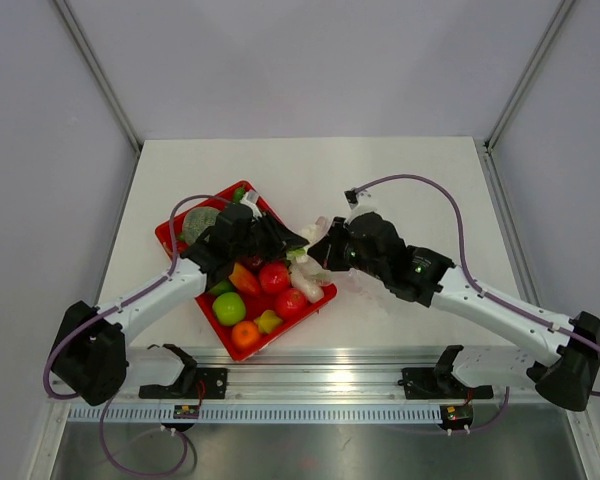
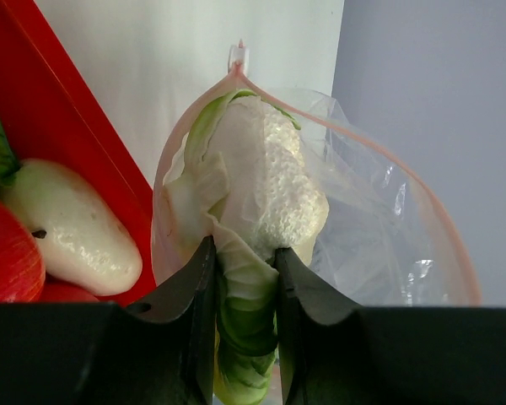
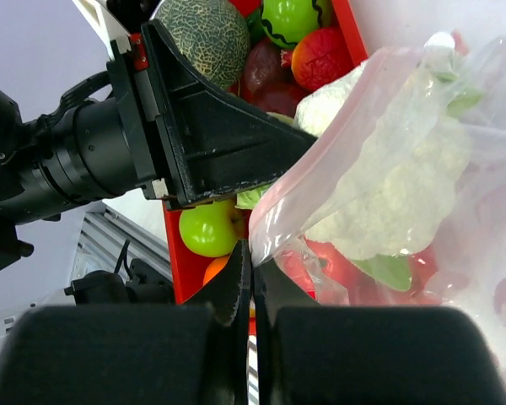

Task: Place the food in the zip-top bag and seal the zipper
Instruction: Place the fake vegetable in the zipper food storage bag.

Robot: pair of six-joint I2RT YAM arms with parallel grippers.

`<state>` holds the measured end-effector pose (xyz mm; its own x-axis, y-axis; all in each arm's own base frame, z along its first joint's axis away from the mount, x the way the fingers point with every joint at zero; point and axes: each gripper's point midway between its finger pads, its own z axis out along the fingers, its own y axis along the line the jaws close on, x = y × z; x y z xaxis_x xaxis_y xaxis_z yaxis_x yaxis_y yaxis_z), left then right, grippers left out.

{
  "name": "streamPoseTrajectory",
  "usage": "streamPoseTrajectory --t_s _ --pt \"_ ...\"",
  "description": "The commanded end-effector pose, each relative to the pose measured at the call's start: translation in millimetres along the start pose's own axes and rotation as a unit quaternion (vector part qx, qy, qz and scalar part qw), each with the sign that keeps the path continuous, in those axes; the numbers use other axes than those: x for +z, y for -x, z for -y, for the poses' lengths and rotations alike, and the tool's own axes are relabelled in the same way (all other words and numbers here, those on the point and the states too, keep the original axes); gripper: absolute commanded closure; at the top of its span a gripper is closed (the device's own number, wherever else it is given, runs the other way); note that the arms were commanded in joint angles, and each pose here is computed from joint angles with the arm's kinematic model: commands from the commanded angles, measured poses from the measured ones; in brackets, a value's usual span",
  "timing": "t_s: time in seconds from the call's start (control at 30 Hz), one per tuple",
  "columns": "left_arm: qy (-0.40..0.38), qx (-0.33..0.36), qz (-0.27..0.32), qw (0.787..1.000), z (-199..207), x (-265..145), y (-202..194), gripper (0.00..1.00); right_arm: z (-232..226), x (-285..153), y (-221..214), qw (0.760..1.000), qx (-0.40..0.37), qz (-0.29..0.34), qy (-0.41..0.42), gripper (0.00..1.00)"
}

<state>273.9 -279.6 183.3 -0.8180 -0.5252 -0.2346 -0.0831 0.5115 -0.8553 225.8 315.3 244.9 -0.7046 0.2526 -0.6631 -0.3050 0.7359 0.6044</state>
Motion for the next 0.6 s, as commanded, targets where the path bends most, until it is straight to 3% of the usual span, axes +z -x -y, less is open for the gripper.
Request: streamPoseTrajectory --t_s 0.0,0.1,0.13,0.2,0.23,0.43,0.57 --pt "-0.029 0.026 -0.027 0.999 11.3 0.8 -9.7 1.0 -8.5 -13.1 18.8 0.999 -0.008 0.048 0.017 1.0" --pt "-0.041 0.049 -0.08 0.995 16.8 9.5 -27.2 1.0 -8.6 -13.8 18.2 0.998 -0.01 0.049 0.022 1.0" --pt "-0.052 0.056 -0.093 0.993 25.3 9.7 -30.2 0.95 -9.7 -12.8 17.6 0.998 -0.011 0.048 0.025 1.0" --pt "-0.046 0.06 -0.112 0.991 23.3 12.6 -38.3 0.76 -12.6 -10.7 14.9 0.999 -0.012 0.041 0.032 1.0" --pt "-0.052 0.065 -0.115 0.99 27.5 12.5 -39.1 0.56 -14.8 -8.8 13.5 0.999 -0.012 0.039 0.037 1.0" --pt "-0.075 0.098 -0.131 0.984 48.6 8.0 -40.8 0.48 -26.7 -3.6 8.3 0.997 -0.015 0.024 0.068 1.0" --pt "-0.083 0.111 -0.144 0.98 50.6 4.1 -44.9 0.35 -28.4 -5.0 7.0 0.997 -0.022 0.023 0.076 1.0"
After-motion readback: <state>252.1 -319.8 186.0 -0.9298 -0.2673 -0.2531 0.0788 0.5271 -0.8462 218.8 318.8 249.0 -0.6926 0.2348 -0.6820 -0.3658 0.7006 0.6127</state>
